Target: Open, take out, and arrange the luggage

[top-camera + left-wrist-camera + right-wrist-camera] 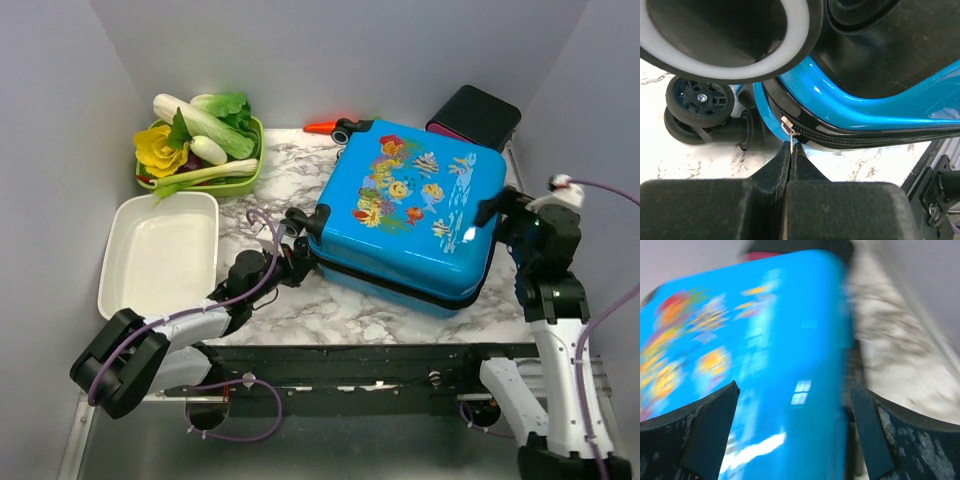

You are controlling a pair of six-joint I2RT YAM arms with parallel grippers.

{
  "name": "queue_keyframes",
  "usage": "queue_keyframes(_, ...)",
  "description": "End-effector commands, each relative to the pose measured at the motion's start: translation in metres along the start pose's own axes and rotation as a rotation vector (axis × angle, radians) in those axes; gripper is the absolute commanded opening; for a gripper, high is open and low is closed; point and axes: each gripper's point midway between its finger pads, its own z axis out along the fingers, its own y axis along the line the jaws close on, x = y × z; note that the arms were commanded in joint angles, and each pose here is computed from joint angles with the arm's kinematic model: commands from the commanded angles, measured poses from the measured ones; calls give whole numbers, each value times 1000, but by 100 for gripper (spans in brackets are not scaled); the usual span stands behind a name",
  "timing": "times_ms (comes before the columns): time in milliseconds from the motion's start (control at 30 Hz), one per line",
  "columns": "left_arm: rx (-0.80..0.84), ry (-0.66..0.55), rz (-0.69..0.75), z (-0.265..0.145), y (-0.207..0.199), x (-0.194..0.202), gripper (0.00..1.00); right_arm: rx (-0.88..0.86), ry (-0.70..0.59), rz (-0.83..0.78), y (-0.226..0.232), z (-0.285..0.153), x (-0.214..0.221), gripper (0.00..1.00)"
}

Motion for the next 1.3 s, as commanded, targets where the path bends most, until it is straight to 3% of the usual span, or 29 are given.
queue_keyframes(0, 118, -13, -73, -3, -23, 3, 0, -665, 11, -428, 139, -39, 10, 100)
queue_keyframes(67, 122, -1, -94, -4, -24, 5, 0, -935, 34, -621, 200, -62, 36, 100)
queue_keyframes(133, 132, 8, -120, -6, -27, 5, 0, -1203, -25, -775, 251, -100, 43, 100)
queue_keyframes(167, 138, 8, -128, -7, -28, 4, 0, -1260, 38, -844, 269, -92, 68, 100)
queue_keyframes(233, 139, 1, -161, -10, -29, 4, 0, -1309, 42, -916, 302, -109, 61, 100)
queue_keyframes(333, 125, 16, -188, -12, -29, 6, 0, -1269, 239, -1041, 333, -92, 118, 100)
queue_keyframes(367, 115, 22, -196, -12, -27, 7, 0, -1274, 215, -1038, 350, -94, 108, 100)
queue_keyframes(433, 118, 24, -214, -14, -27, 9, 0, -1260, 335, -1078, 360, -79, 147, 100)
queue_keyframes(467, 124, 14, -218, -15, -28, 8, 0, -1265, 308, -1061, 375, -80, 136, 100)
queue_keyframes(533, 129, 22, -223, -16, -28, 12, 0, -1264, 422, -1092, 382, -71, 169, 100)
queue_keyframes(600, 135, 22, -223, -16, -30, 11, 0, -1325, 422, -1102, 402, -83, 174, 100)
queue_keyframes(633, 135, 23, -224, -16, -29, 11, 0, -1320, 482, -1138, 403, -81, 200, 100)
queue_keyframes(700, 129, 20, -227, -15, -28, 11, 0, -1304, 472, -1167, 411, -81, 199, 100)
queue_keyframes(967, 142, 28, -227, -11, -28, 15, 0, -1333, 684, -1210, 386, -95, 239, 100)
queue_keyframes(1133, 146, 41, -228, -9, -28, 18, 0, -1278, 703, -1276, 380, -86, 257, 100)
queue_keyframes(1267, 148, 46, -229, -9, -28, 20, 0, -1174, 642, -1316, 385, -63, 260, 100)
